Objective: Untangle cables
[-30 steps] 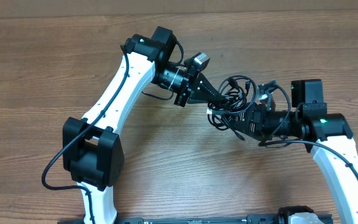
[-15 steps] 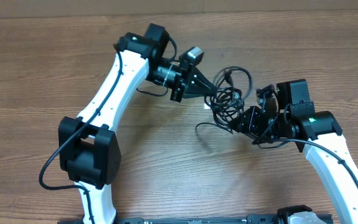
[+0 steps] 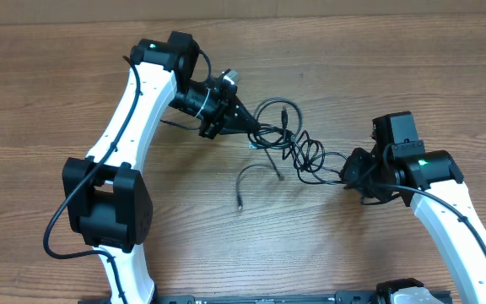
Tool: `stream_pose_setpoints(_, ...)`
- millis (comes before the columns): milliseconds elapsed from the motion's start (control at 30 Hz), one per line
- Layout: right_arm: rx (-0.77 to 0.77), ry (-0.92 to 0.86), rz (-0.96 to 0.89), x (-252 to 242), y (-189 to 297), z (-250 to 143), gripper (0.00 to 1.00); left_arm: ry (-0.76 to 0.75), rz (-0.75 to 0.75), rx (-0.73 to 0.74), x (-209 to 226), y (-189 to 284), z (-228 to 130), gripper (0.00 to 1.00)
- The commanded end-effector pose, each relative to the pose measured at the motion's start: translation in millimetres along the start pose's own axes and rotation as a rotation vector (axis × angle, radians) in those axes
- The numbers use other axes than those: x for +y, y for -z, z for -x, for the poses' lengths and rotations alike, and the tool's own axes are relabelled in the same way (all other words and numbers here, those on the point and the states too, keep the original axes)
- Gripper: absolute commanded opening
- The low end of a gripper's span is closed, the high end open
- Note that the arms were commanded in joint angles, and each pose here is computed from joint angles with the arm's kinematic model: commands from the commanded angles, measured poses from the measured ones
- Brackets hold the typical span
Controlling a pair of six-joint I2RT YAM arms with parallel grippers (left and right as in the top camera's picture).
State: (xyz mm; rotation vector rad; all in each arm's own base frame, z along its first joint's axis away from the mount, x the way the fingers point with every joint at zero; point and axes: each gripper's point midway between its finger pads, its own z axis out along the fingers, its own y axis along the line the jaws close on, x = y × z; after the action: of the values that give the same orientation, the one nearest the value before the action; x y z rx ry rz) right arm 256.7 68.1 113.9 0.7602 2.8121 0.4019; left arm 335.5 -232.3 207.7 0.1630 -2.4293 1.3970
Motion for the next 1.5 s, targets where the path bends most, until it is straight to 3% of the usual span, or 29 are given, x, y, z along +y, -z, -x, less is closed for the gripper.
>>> stream_pose_setpoints(0,-0.121,-0.117,-0.132,-22.4,6.1,20.1,0.23,0.032,0.214,-0.102,36.7,15.6,18.5,0.04)
stream_pose_setpoints(167,-0.119,-0.123,-0.133,-22.7,6.0,19.6,0.24,0.133,0.487,-0.174,83.0,33.5,21.1,0.04)
stream_pose_setpoints(467,-0.093,-0.121,-0.067,-9.7,4.3,17.5,0.28,0.085,0.534,-0.152,81.2,20.6,16.8,0.04)
stream_pose_setpoints(667,-0.128,-0.123,-0.127,-21.4,6.0,21.7,0.26,0.288,0.942,-0.377,134.2,71.3,24.7,0.04)
stream_pose_setpoints(833,-0.083,-0.120,-0.057,-8.0,3.9,15.9,0.46,0.224,0.779,-0.265,114.5,44.3,18.8,0.04)
stream_pose_setpoints(1033,0.016,-0.026,0.165,34.8,5.7,4.5,0.66,-0.187,0.269,0.009,32.0,-13.4,-3.8,0.04)
stream_pose_setpoints(1100,0.045,0.033,0.234,47.3,8.3,-0.3,0.72,-0.234,0.184,0.042,16.8,-19.9,-10.7,0.04)
stream_pose_setpoints(1467,0.119,0.059,0.332,63.4,14.1,-13.4,0.75,-0.252,-0.097,0.120,-33.8,-30.5,-30.8,0.04)
